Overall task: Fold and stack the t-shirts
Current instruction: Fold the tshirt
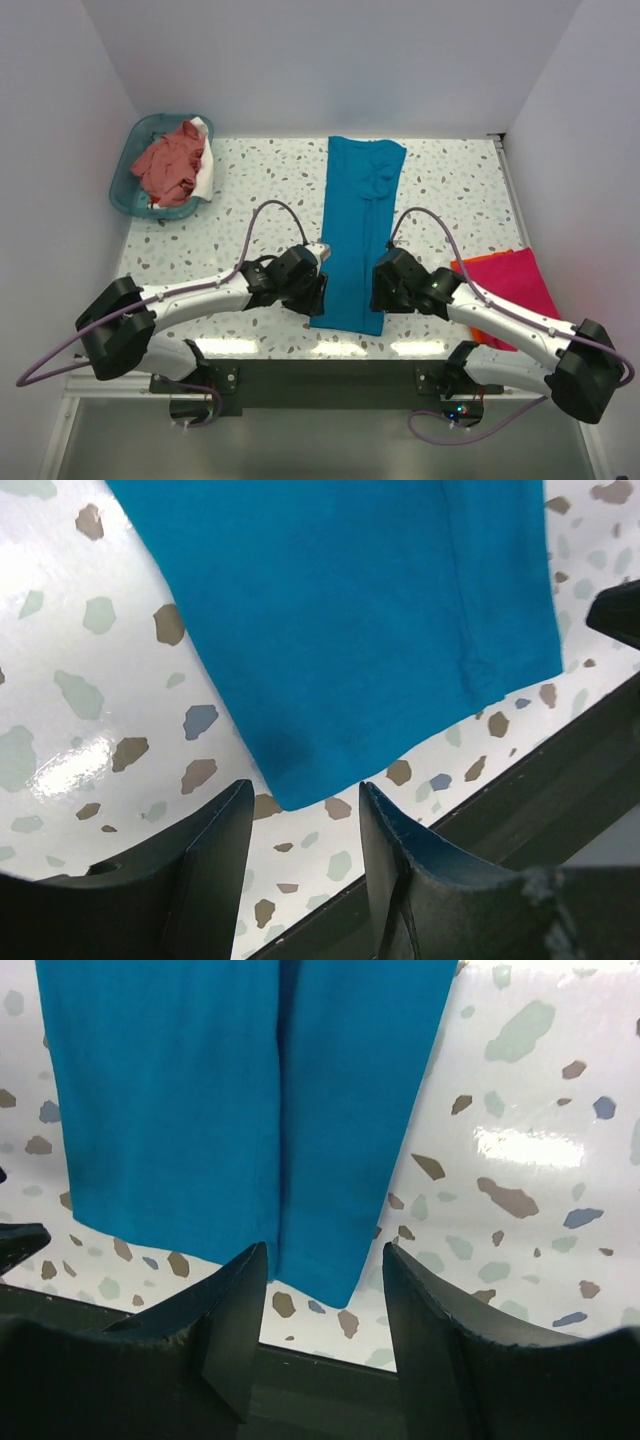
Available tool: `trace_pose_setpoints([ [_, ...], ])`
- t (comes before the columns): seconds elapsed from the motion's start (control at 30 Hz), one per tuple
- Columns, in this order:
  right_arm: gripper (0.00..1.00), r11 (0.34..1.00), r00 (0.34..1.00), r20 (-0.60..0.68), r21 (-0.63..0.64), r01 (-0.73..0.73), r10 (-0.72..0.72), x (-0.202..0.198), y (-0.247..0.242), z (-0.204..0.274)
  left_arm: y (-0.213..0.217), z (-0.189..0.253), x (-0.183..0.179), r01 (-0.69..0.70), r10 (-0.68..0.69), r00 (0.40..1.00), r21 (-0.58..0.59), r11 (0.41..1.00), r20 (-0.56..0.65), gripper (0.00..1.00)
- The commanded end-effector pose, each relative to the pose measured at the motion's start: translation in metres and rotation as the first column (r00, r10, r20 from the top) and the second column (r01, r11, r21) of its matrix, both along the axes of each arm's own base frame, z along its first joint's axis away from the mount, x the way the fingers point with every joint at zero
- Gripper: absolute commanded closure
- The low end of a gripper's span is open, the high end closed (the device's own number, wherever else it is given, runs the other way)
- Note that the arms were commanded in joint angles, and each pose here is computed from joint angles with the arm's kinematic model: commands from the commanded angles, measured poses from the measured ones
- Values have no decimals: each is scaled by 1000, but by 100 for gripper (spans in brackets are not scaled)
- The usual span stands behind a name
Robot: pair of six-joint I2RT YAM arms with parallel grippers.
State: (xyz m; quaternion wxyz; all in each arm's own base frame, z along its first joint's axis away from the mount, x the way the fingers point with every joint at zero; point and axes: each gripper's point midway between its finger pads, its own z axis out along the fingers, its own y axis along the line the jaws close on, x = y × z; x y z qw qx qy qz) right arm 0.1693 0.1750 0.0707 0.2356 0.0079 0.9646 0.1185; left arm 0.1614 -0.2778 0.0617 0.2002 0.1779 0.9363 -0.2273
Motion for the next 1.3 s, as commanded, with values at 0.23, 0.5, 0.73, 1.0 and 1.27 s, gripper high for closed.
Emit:
trace_pose_setpoints([
  [0.23,47,999,998,-55,5,35,-35,-29,8,-31,6,-24,-1,24,-25,1000,71,997,6,48],
  [0.5,47,1000,997,-69,-11,28,-29,-33,8,-43,3,-38,-4,40,-38,999,100,994,-16,50],
  [0.73,54,1000,996,-88,-3,24,-24,-36,10,-50,2,-45,-4,35,-32,999,112,993,-27,57],
  [1.0,79,1000,993,-119,2,23,-23,-43,9,-59,6,-45,-6,24,-20,999,116,993,-31,88],
  [1.27,94,998,990,-132,-8,55,-56,-55,-8,-62,16,-36,-13,-29,32,999,88,996,-33,100],
])
